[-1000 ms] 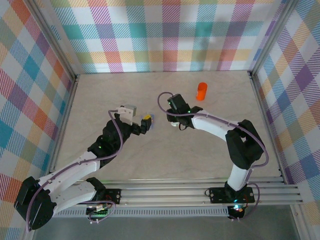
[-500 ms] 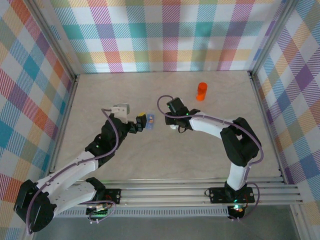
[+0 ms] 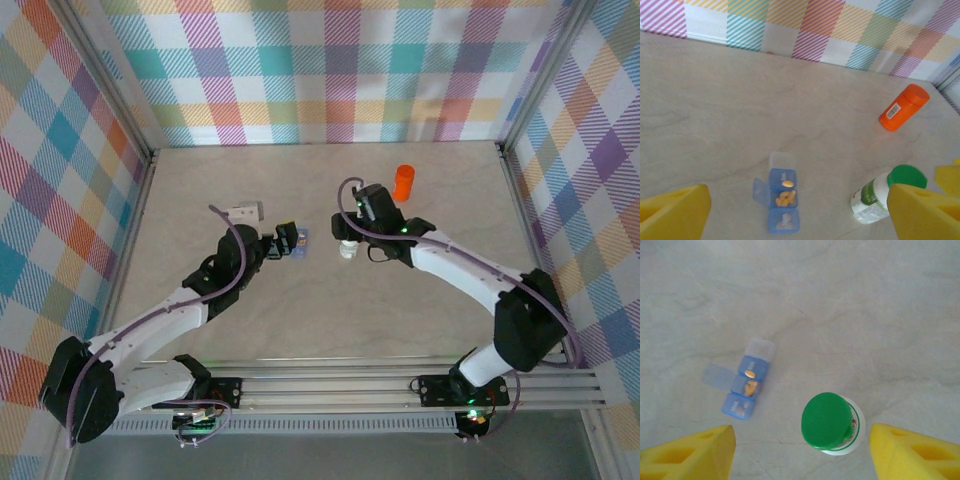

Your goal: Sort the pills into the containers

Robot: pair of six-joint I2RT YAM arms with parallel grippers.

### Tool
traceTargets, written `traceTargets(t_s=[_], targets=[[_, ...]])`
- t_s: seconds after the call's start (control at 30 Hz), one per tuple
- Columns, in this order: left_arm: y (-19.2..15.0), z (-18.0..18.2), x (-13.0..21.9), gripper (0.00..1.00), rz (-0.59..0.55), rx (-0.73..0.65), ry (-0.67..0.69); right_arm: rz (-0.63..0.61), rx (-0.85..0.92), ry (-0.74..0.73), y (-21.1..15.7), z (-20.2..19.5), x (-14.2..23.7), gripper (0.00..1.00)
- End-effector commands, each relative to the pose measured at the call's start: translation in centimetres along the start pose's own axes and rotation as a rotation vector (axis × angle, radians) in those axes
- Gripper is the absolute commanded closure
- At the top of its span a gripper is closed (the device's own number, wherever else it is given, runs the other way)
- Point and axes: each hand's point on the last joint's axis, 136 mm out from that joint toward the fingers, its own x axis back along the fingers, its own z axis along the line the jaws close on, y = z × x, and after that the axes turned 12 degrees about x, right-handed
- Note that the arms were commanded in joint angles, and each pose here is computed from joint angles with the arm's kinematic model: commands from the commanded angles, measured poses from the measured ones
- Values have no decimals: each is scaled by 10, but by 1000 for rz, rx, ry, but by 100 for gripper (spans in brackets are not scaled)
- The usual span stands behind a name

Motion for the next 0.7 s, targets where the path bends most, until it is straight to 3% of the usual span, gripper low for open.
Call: traceTargets(t_s=[0.0,0.27,0.4,0.67], targets=[[6,-17,-12,13,24,78,-32,26,-20,25,-6,-10,7,36],[-32,-53,-68,35,168,115,-47,11,-102,125,2,-31,-4,55],[-54,-71,-91,39,242,103,-80,6,-97,189,-1,-26,-14,62],[-81,-79,-111,48,309,94,-86,-7,-69,245,-9,-20,-23,61]])
